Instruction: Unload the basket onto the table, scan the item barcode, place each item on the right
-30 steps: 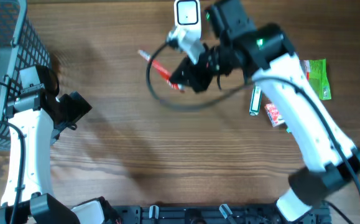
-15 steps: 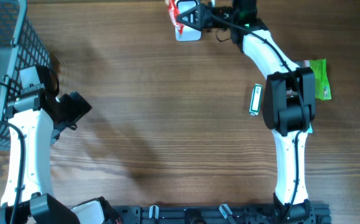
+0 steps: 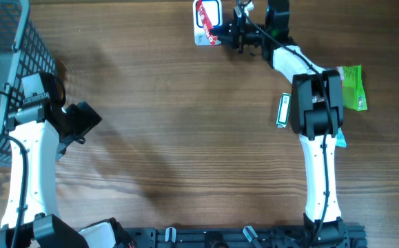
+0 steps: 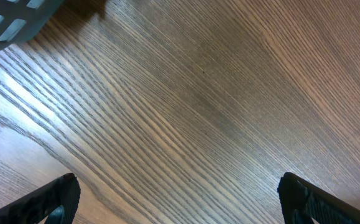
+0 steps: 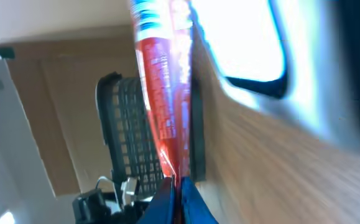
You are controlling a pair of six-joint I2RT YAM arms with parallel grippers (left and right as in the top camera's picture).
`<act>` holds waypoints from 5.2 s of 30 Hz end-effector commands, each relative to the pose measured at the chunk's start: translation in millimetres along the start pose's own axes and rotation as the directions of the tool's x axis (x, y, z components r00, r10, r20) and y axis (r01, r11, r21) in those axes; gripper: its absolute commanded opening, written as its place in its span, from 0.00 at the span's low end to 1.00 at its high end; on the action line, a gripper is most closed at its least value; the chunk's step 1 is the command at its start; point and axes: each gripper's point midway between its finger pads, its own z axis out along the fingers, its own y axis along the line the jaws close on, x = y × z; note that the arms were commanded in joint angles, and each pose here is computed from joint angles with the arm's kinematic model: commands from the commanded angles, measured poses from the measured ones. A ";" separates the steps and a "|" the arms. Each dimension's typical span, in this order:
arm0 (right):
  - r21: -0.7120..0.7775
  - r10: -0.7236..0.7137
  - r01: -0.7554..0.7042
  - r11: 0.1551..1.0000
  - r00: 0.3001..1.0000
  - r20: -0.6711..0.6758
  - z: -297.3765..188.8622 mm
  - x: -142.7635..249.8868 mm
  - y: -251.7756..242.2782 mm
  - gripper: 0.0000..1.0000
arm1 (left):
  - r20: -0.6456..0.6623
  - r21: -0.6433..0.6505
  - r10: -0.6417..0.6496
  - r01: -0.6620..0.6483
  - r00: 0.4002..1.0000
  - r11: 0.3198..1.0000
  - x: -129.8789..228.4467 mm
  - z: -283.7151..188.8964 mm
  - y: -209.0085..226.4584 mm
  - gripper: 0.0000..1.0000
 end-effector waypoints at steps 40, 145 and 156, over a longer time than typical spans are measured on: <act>-0.218 -0.443 0.413 0.884 0.890 -0.112 -44.6 59.6 141.2 0.05 | 0.010 -0.003 -0.015 0.015 1.000 1.000 -0.9 -2.0 2.6 1.00; 0.940 -0.973 0.277 0.198 -0.062 0.223 -298.0 345.9 194.6 1.00 | 0.010 -0.003 -0.015 0.015 1.000 1.000 -0.9 -2.0 2.6 1.00; 0.871 -0.779 0.389 0.300 -0.428 0.459 -295.4 335.6 180.4 1.00 | 0.010 -0.003 -0.015 0.015 1.000 1.000 -0.9 -2.0 2.6 1.00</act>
